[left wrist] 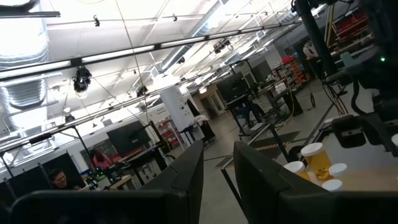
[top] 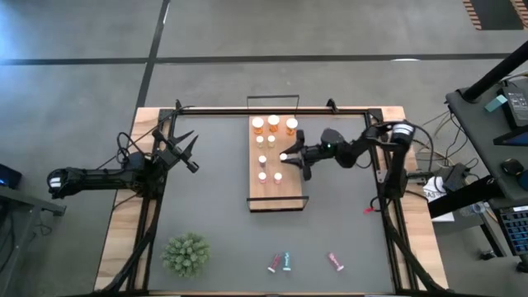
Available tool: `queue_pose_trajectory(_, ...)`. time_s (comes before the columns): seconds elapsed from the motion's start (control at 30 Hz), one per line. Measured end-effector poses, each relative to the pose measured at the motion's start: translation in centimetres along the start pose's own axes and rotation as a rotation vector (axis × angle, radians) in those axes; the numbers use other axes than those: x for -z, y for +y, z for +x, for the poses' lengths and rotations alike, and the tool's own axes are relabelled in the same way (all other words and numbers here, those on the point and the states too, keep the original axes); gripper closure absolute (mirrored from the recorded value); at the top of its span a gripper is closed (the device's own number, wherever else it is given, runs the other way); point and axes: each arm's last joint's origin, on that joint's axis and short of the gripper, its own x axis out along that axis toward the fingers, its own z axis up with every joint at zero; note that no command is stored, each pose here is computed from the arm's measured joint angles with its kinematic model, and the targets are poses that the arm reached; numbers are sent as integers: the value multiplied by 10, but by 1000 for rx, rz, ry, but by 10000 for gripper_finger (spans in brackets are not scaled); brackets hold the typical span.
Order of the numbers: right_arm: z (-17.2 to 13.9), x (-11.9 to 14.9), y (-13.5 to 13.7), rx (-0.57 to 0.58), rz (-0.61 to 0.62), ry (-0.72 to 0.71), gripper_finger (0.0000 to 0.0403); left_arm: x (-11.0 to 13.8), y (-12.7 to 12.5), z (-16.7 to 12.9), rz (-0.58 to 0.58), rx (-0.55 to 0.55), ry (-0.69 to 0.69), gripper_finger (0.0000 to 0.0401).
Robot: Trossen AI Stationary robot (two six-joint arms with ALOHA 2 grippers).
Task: Pick and place medicine bottles onto shelf by color
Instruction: Put the yellow pill bottle on the shelf aligned with the other yellow pill bottles
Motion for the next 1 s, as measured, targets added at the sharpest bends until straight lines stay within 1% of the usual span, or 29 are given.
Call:
queue_pose_trajectory(0.23, 1, -17, 1, -13, 31, 94, 287, 0, 0, 0, 0, 0, 0, 329)
queue_pose_trajectory(0.3, 0, -20, 1, -23, 43, 80, 287, 0, 0, 0, 0, 0, 0, 329)
queue_pose_trajectory(0.57, -6, -18, 1, -59, 45, 76, 287, 0, 0, 0, 0, 0, -1, 329)
queue_pose_trajectory(0.67, -10, -21, 2, -86, 61, 57, 287, 0, 0, 0, 0, 0, 0, 329)
queue_pose_trajectory(0.77, -12, -23, 1, -88, 73, 51, 287, 0, 0, 0, 0, 0, 0, 329)
queue_pose_trajectory(1.0, -18, -26, 10, -122, 79, 43, 287, 0, 0, 0, 0, 0, 0, 329)
